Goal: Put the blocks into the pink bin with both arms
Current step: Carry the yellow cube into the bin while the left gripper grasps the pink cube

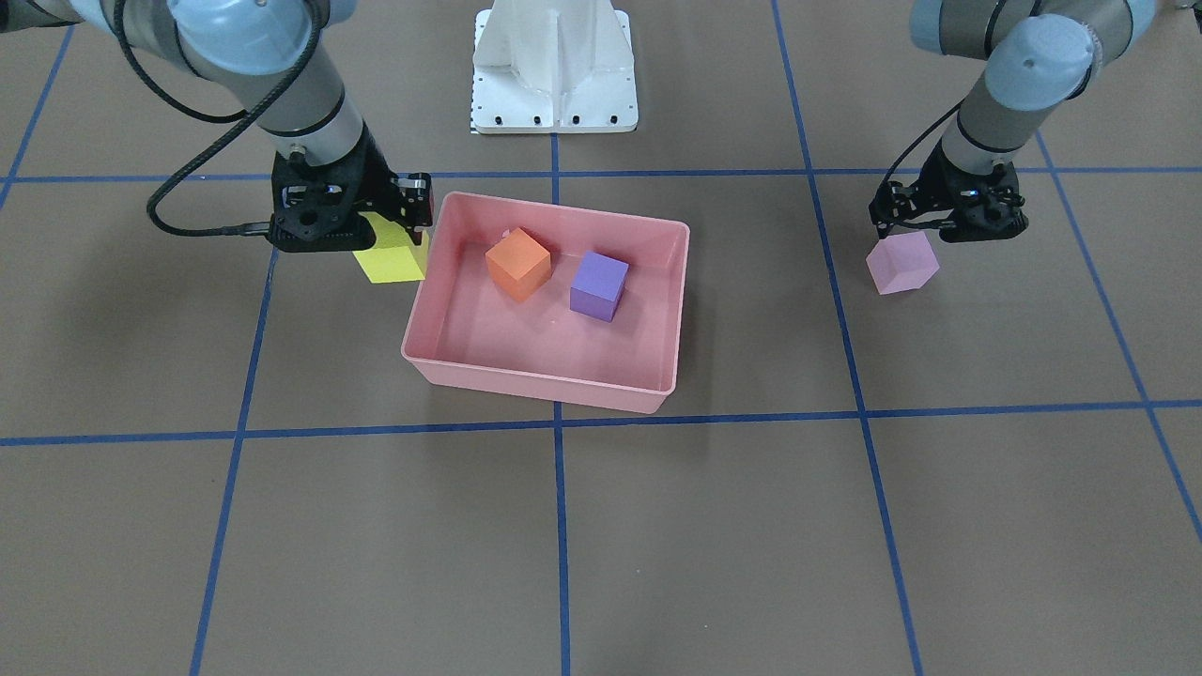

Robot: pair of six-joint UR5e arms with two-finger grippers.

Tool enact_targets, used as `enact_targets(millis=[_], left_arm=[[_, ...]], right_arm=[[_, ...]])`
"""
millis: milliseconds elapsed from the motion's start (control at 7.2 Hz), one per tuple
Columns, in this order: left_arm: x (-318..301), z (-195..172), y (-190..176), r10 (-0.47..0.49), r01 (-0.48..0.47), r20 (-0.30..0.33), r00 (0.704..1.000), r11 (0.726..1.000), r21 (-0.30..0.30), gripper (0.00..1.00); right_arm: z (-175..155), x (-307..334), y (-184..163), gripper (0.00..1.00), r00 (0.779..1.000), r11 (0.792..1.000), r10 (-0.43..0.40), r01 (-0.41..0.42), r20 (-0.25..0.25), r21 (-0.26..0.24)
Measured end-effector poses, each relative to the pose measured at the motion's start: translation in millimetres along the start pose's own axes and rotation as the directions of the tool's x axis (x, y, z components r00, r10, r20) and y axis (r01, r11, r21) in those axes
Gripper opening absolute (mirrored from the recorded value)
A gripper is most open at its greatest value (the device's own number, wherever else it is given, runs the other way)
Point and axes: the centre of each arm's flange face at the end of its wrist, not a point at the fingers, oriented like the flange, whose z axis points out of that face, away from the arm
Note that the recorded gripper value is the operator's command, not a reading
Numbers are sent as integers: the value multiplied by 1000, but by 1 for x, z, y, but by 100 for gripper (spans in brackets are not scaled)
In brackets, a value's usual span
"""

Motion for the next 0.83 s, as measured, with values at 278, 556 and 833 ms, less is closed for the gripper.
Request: enact_targets(millis=[278,556,833], left_arm=[[4,15,-9,-33,33,4,999,999,-5,99],[5,22,-14,-41,41,10,999,999,-10,99],[6,28,-18,-45,45,16,999,999,-15,83]], right_arm=[[9,-36,2,0,1000,1000,17,-17,-1,1],[36,-57,6,0,999,999,38,-38,16,3],[51,-72,7,0,998,998,56,-56,36,-1]])
